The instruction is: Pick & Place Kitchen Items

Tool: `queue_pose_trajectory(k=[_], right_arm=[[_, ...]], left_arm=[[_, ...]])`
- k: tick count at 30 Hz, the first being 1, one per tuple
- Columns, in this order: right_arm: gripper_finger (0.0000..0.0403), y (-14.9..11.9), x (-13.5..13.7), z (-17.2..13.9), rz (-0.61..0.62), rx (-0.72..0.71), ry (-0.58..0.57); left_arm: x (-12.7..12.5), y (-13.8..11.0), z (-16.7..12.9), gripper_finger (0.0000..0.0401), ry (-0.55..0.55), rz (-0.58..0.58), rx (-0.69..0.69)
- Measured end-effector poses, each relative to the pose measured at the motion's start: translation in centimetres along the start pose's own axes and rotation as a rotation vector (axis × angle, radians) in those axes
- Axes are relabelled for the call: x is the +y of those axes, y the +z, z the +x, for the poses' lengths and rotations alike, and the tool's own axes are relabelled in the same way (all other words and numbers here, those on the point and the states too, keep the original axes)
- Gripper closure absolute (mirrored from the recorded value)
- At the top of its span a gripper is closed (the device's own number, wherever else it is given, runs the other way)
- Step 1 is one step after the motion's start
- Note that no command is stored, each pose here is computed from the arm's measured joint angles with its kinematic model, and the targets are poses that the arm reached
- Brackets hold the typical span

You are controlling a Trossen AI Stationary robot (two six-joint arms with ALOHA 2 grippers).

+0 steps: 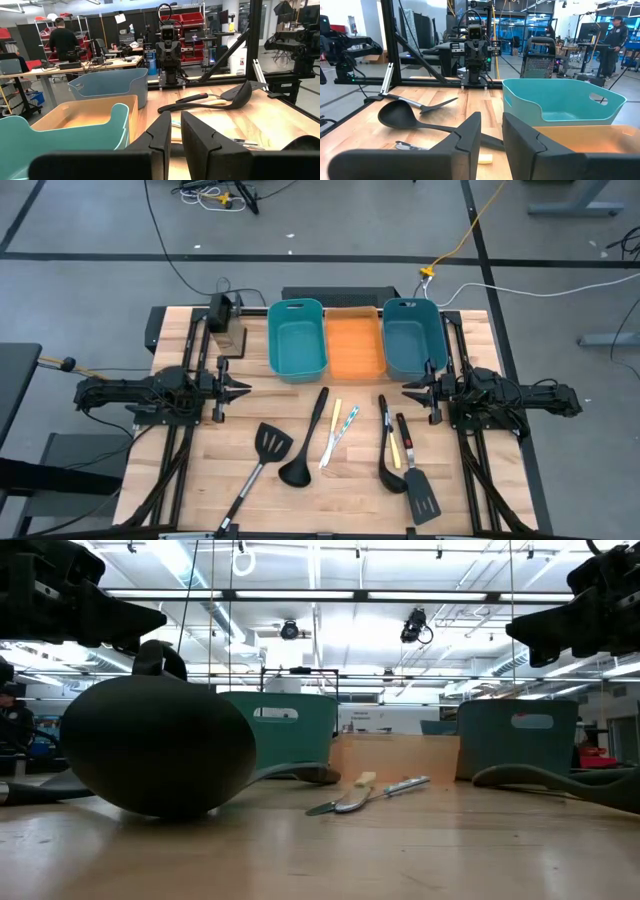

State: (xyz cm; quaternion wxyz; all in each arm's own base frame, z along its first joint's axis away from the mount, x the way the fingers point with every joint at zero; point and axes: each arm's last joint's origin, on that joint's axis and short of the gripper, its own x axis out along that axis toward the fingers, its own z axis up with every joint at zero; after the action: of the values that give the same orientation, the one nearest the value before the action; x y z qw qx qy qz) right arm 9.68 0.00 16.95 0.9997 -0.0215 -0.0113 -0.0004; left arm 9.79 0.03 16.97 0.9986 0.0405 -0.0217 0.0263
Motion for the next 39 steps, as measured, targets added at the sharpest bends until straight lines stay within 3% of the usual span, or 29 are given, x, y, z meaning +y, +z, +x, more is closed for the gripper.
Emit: queue_pose_trajectory(k=[29, 39], right_arm=[[0.0316, 0.1, 0.0, 0.0, -0.015, -0.01, -0.011], [0.0316, 1.4, -0.1, -0.1, -0.004, -0.148, -0.017]], left_arm=[[0.0, 0.0, 0.0, 0.0352, 0.0, 0.0, 0.0], [0.0, 0.0, 0.0, 0.0352, 0.0, 0.0, 0.0]])
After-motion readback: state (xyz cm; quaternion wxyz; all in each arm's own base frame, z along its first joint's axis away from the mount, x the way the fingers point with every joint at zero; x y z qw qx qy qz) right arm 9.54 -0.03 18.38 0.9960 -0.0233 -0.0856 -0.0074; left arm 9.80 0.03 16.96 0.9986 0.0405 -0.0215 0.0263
